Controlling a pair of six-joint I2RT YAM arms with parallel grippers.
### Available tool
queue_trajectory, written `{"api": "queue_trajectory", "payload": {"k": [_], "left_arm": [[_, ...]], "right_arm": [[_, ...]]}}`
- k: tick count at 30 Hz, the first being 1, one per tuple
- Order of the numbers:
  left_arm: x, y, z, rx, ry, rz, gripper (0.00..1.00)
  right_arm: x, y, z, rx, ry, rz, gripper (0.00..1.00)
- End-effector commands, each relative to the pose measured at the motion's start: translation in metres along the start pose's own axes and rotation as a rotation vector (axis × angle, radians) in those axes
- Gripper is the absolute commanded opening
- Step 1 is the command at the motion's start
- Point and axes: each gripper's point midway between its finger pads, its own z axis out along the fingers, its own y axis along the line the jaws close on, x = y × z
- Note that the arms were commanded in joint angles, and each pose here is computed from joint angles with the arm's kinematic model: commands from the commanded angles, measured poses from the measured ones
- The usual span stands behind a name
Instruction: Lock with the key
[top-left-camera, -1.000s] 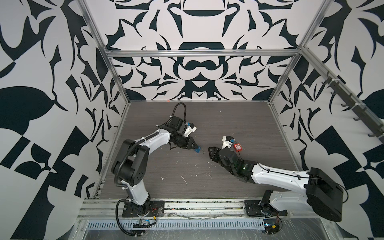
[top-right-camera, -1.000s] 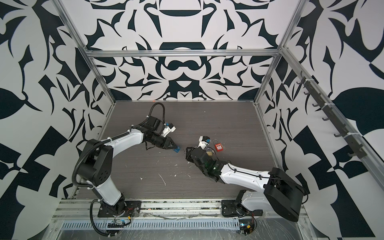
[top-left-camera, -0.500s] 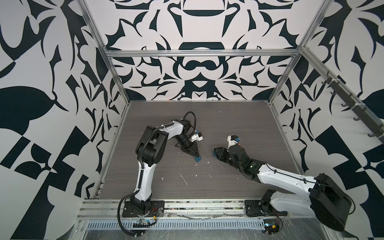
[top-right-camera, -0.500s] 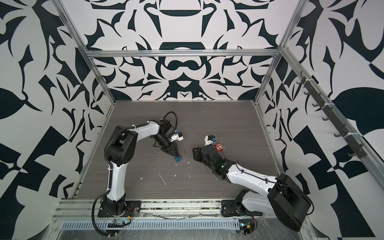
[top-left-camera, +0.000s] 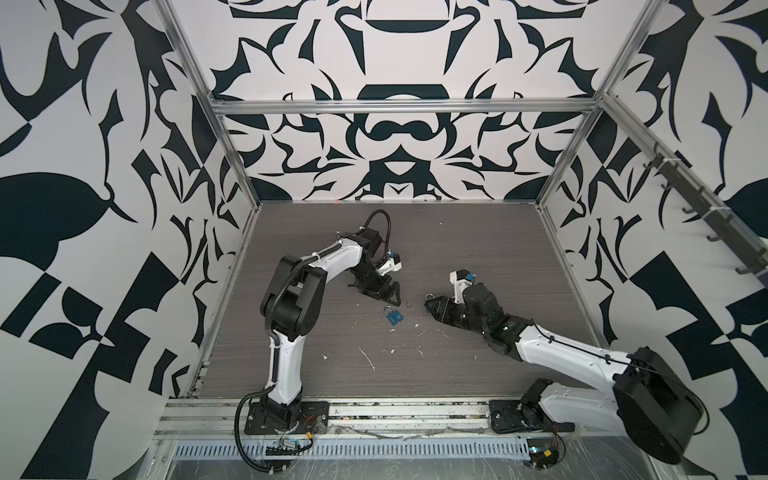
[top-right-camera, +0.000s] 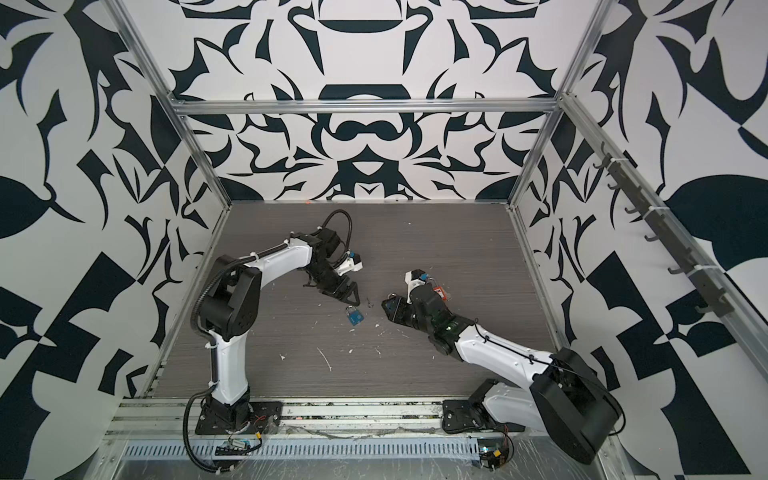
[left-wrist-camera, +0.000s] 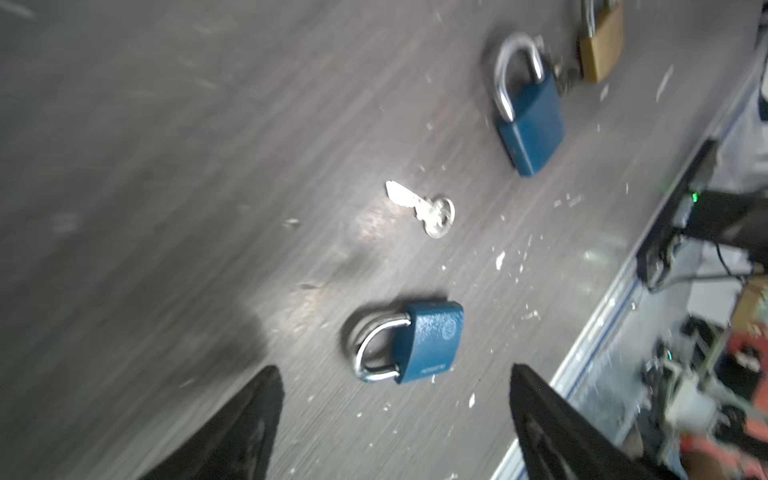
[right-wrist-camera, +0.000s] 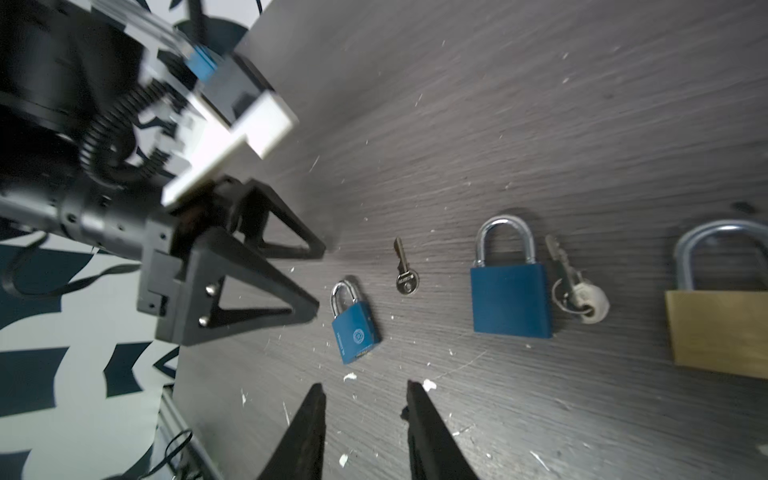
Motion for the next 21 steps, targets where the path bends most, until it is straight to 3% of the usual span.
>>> {"api": "queue_trajectory", "payload": {"k": [1,4,6,9,10,14,17,21], "left_arm": [[-0.021,0.015,-0.054,-0.238,-0.224,-0.012,1.0],[-0.015,0.037,-0.101,-0.469,-0.473,-0.133,1.0],[-0.001,0.046,-0.125,-0.562,-0.652,-0.18,0.99],[0.032,0.06,-0.157,-0.686,-0.902,-0.233,0.99],[0.044,0.066,-0.164,-0.734,-0.96,-0.251,0.99],[0.075,0.089,-0.191,-0.921,-1.132,-0.248,0.99],[0.085,0.104,-0.197,-0.989,-1.171,-0.228,0.99],[0.106,0.14,-0.193,-1.045,-1.166,-0.348,1.0]], "right_arm": [[-0.012,0.053,-0.006,-0.26,0.095,-0.059,0.35],[-0.02,0.067,-0.011,-0.326,0.145,-0.085,0.38],[-0.033,0.057,-0.017,-0.217,0.102,-0.138,0.47],[-0.065,0.026,-0.035,0.046,-0.047,-0.253,0.78],[-0.078,0.017,-0.043,0.133,-0.108,-0.303,0.98],[-0.127,-0.029,-0.083,0.492,-0.324,-0.408,1.0],[-0.152,-0.067,-0.107,0.719,-0.413,-0.454,1.0],[-0.156,-0.101,-0.096,0.821,-0.43,-0.633,1.0]]}}
